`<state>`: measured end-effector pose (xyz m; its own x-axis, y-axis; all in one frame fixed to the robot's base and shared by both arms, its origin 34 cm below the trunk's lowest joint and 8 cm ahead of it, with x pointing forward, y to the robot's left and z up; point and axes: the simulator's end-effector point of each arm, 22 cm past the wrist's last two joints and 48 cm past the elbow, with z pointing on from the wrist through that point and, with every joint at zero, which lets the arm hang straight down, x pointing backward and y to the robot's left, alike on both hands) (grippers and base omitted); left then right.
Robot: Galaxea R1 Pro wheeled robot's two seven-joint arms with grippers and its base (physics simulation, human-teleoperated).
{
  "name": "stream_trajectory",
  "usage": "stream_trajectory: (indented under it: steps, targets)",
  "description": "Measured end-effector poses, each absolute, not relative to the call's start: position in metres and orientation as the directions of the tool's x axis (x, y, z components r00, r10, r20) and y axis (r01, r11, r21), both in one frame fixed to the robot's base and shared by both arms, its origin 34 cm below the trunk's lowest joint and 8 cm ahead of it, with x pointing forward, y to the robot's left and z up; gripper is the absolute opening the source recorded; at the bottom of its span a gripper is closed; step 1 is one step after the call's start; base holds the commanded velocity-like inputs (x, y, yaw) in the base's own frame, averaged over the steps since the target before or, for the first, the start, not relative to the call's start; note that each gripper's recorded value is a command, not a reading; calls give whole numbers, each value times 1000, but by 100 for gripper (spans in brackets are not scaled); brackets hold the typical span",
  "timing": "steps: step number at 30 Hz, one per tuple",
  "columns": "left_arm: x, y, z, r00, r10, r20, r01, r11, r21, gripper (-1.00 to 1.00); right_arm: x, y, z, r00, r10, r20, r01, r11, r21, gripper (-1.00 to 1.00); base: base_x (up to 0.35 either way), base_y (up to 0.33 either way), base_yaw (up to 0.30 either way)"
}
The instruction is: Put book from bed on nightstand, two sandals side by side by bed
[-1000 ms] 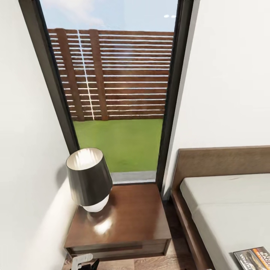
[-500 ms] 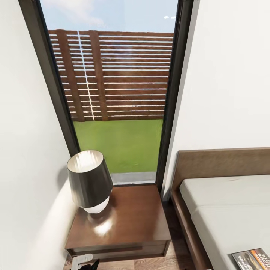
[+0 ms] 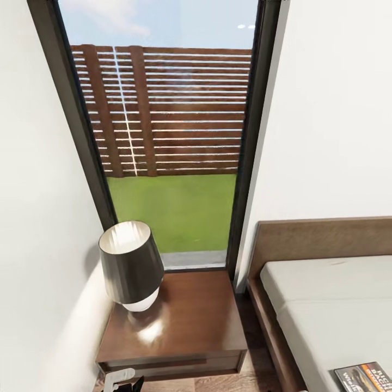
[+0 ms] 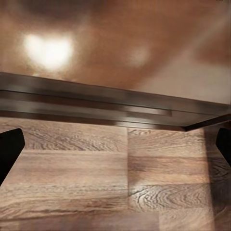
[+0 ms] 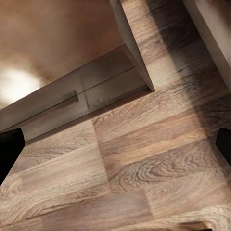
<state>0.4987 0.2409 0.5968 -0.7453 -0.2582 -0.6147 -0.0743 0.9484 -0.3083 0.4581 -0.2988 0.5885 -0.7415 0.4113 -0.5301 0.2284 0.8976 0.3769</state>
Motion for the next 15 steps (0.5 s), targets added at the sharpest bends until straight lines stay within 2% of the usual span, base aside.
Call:
stream_trajectory:
  steps: [15]
  targets:
    - [496,241,616,-745,-259,-614,-75,948,-308,100,456,-299,608,-742,411,-530,228,898,377,100,0,0,0]
